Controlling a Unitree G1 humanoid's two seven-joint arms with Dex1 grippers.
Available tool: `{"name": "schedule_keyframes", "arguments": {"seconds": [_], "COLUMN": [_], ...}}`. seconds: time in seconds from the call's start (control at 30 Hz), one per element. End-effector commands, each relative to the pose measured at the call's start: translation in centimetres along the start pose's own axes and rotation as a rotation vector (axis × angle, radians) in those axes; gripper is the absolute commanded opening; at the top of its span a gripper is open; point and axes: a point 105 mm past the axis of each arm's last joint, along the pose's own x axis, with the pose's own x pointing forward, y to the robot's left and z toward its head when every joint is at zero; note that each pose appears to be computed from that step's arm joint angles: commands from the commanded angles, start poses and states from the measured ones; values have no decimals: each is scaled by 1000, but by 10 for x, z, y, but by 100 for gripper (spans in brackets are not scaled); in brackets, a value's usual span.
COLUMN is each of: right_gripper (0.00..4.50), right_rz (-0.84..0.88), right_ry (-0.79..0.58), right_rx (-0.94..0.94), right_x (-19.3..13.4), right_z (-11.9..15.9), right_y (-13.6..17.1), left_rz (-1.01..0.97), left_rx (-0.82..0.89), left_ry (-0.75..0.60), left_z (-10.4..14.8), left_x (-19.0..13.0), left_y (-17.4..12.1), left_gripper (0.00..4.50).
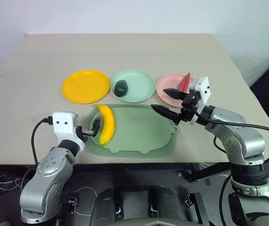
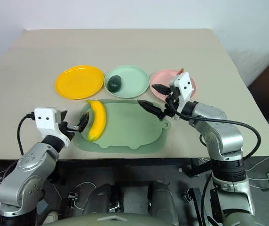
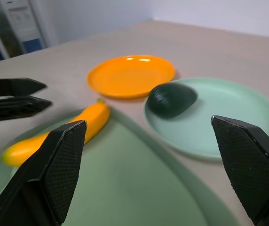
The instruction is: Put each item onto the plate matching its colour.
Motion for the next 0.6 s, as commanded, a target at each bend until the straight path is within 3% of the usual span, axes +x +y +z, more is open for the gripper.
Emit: {"name": "schedule_keyframes", "arguments": {"seconds": [0.03, 0.4, 0.6], "right_gripper": [449, 449, 449], "right_rz": [62, 38, -3], "right_ry": [-44, -18, -13], "right_rx": [-64, -79, -107], "right_x": [-4, -14, -15], "right_z": [13, -1, -3], "right_y": [13, 19, 14], "left_rz": [-35, -137, -160], "left_rx": [-22, -8, 3], "left_ry": [-3, -51, 43], "left_z": [6, 28, 17], "left_x": [3, 15, 31], "left_y": [-11, -33, -40], "left_gripper": [450, 450, 450]}}
